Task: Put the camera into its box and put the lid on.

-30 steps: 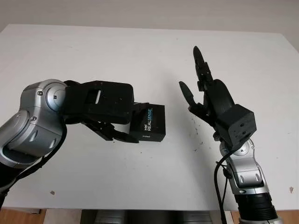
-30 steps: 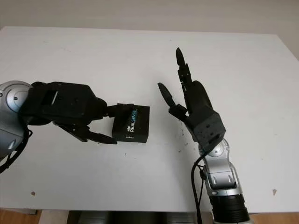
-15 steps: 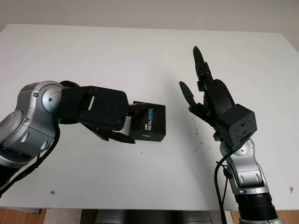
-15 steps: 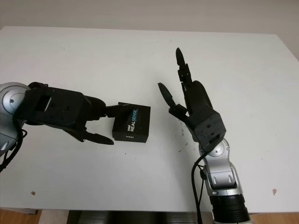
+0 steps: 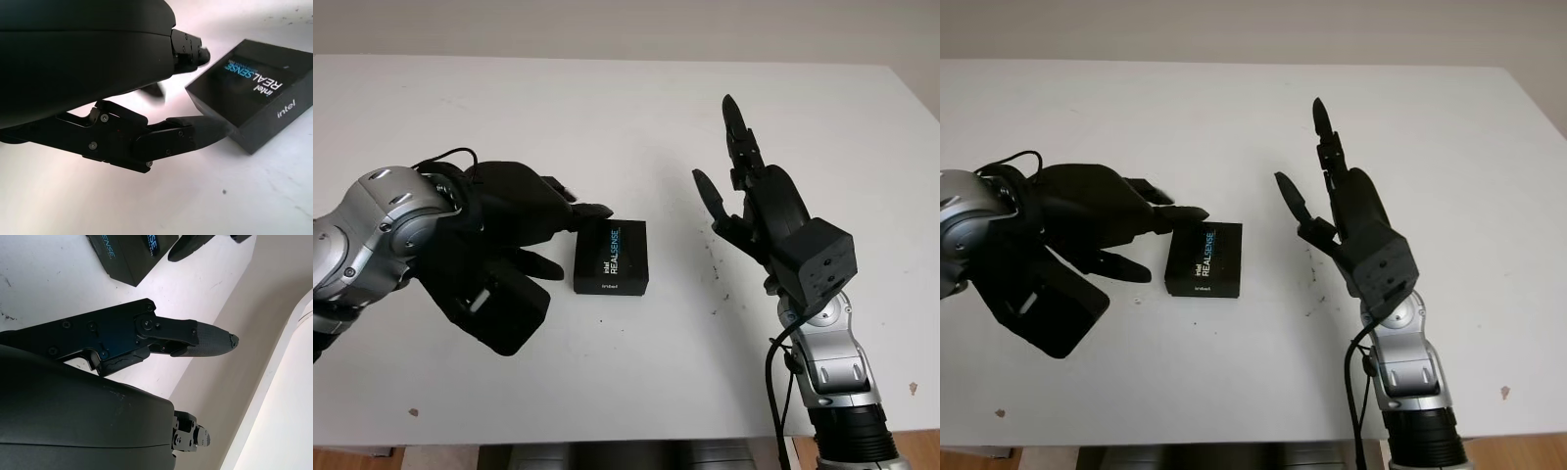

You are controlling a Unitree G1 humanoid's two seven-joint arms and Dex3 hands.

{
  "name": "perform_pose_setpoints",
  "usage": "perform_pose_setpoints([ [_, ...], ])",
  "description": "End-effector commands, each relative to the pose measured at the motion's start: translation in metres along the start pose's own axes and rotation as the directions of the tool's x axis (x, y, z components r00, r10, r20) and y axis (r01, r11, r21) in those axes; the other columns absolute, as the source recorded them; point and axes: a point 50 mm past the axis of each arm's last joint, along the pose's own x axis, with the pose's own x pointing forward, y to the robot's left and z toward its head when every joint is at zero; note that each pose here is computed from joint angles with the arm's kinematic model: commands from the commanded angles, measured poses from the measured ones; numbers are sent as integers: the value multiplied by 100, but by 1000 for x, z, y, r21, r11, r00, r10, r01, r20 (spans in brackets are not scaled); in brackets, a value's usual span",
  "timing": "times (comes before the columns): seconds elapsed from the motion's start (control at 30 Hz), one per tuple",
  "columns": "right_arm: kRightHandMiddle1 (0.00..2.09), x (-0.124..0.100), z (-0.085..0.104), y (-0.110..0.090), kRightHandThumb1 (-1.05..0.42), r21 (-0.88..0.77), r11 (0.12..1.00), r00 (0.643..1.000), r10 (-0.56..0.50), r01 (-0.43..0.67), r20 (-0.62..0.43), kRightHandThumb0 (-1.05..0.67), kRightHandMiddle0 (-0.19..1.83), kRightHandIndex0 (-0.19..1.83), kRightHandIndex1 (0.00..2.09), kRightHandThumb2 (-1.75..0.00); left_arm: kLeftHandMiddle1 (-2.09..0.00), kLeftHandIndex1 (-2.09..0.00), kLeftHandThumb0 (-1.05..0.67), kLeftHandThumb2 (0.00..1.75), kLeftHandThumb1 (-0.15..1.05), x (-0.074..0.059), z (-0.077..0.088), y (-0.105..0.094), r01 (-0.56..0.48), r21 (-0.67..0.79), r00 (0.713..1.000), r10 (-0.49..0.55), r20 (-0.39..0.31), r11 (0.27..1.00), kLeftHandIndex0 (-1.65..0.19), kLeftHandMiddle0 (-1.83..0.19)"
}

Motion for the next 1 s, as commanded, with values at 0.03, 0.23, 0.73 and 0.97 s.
perform_pose_setpoints([
  [0.03,6,0,1,-3,-105,-13,1000,1000,-5,5,14,-69,-14,-14,6,-50,-203,-20,-66,49,105,-4,0,1,14,7,1000,-14,3,1000,-20,-71],
  [0.23,6,-1,1,-4,-105,-38,999,1000,-8,9,12,-70,-12,-13,6,-51,-209,-27,-68,50,105,-9,4,3,35,49,999,-36,13,998,-27,-64],
  [0.73,6,3,4,-4,-105,-41,999,999,-34,35,26,-72,-10,-11,6,-55,-4,-5,-66,59,105,-21,-48,-18,-505,-710,826,513,-234,490,8,5],
  [0.97,6,8,2,-5,-105,25,997,997,-71,71,12,-73,-10,-11,6,-59,-2,-3,-70,53,105,5,-59,-52,-581,-813,626,621,-472,-33,14,13],
])
